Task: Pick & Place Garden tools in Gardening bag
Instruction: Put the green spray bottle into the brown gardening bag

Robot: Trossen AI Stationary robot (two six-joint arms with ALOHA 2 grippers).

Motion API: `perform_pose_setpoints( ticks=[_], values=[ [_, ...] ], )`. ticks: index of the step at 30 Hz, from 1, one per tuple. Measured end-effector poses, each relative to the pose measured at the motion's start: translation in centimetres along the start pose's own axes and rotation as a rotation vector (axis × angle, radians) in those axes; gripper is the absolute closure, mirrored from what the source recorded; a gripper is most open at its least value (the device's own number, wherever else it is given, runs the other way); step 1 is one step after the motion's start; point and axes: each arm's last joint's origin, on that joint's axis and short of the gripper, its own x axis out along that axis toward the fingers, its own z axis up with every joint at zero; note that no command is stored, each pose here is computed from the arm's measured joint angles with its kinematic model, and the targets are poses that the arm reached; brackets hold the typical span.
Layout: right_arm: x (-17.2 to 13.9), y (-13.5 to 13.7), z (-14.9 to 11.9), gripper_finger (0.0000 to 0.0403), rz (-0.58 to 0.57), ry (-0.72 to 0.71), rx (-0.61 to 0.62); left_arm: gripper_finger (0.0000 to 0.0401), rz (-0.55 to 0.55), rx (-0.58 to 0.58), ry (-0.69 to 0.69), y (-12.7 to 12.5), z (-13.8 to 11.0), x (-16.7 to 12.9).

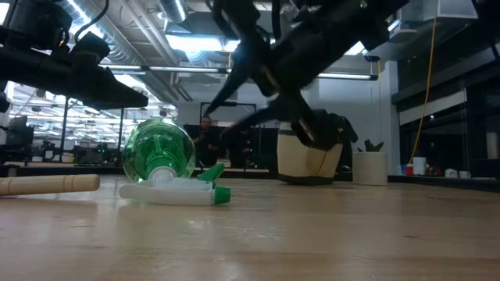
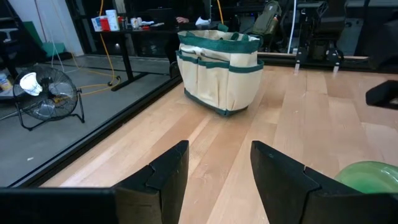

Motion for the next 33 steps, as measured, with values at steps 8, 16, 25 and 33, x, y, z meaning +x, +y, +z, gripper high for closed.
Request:
perform_pose_setpoints(
  ticks=[8,16,25,33],
  values=[
    [0.9,-1.2,-0.1,0.0279,-0.071,0.005,0.048,0.0232,0.0,0.0,0.0,0.0,0.0,0.0],
    [0.9,-1.6,0.5,0.0279,-0.109,-0.032,0.054,0.0232,0.0,0.0,0.0,0.0,0.0,0.0],
    [1.2,-1.7,0.9,0.0279,-0.097,-0.068,0.068,0.0232,0.0,0.0,0.0,0.0,0.0,0.0],
    [2.8,-2.8,0.5,0.0279,-0.112,-0.061,0.092,0.0232,0.0,0.001,0.002,0.0,0.0,0.0]
  ],
)
